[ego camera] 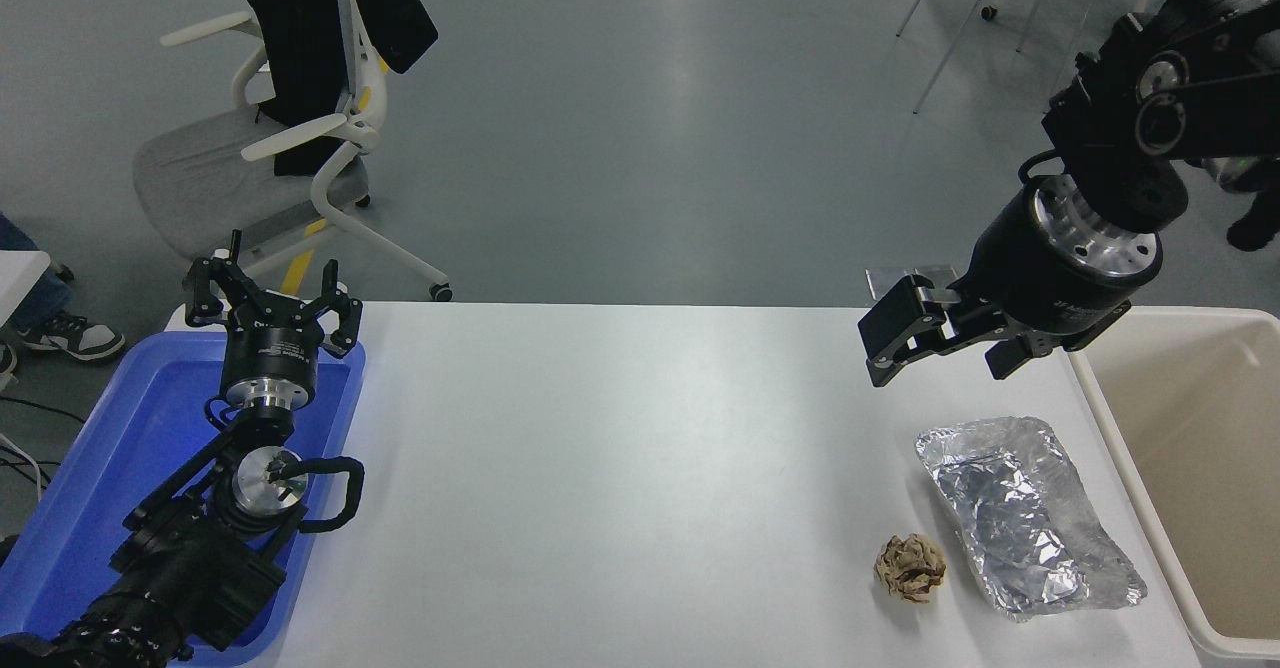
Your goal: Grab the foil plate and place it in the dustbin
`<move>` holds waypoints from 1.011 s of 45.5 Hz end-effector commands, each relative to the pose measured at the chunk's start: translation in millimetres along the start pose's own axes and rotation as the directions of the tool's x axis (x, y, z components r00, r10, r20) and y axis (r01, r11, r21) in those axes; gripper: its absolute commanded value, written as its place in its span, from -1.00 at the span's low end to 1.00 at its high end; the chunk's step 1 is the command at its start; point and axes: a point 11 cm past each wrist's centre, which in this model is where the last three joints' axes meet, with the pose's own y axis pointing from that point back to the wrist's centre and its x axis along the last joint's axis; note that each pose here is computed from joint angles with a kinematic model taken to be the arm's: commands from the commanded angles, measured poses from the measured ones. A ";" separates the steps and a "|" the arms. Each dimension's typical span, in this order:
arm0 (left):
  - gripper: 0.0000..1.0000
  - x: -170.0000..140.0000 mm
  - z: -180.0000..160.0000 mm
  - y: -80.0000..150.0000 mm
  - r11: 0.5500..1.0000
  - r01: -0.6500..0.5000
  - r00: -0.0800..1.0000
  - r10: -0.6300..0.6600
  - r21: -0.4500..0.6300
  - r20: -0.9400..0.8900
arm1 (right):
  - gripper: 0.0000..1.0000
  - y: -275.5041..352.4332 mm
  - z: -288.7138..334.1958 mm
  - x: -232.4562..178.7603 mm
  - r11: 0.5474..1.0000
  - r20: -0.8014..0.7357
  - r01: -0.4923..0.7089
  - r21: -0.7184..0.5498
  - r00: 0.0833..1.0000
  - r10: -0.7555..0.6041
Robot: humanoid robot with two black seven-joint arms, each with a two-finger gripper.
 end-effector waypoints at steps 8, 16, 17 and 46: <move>0.98 1.3 1.6 0.6 1.000 -0.005 1.000 0.004 -0.011 -0.004 | 1.00 -16.2 -1.1 9.7 0.999 -0.025 -0.033 -0.030 0.999 0.033; 0.98 0.4 0.0 0.5 1.000 0.000 1.000 0.000 -0.001 0.000 | 1.00 -25.2 4.8 12.0 0.999 -0.008 -0.039 -0.025 0.999 0.038; 0.98 0.4 0.0 0.5 1.000 0.000 1.000 0.000 -0.001 0.000 | 1.00 -26.5 5.8 11.5 0.999 -0.004 -0.037 -0.024 0.999 0.037; 0.98 0.9 0.1 0.6 1.000 -0.002 1.000 0.002 -0.001 0.000 | 1.00 -56.3 147.4 -30.3 0.993 0.026 -0.039 -0.109 0.999 0.042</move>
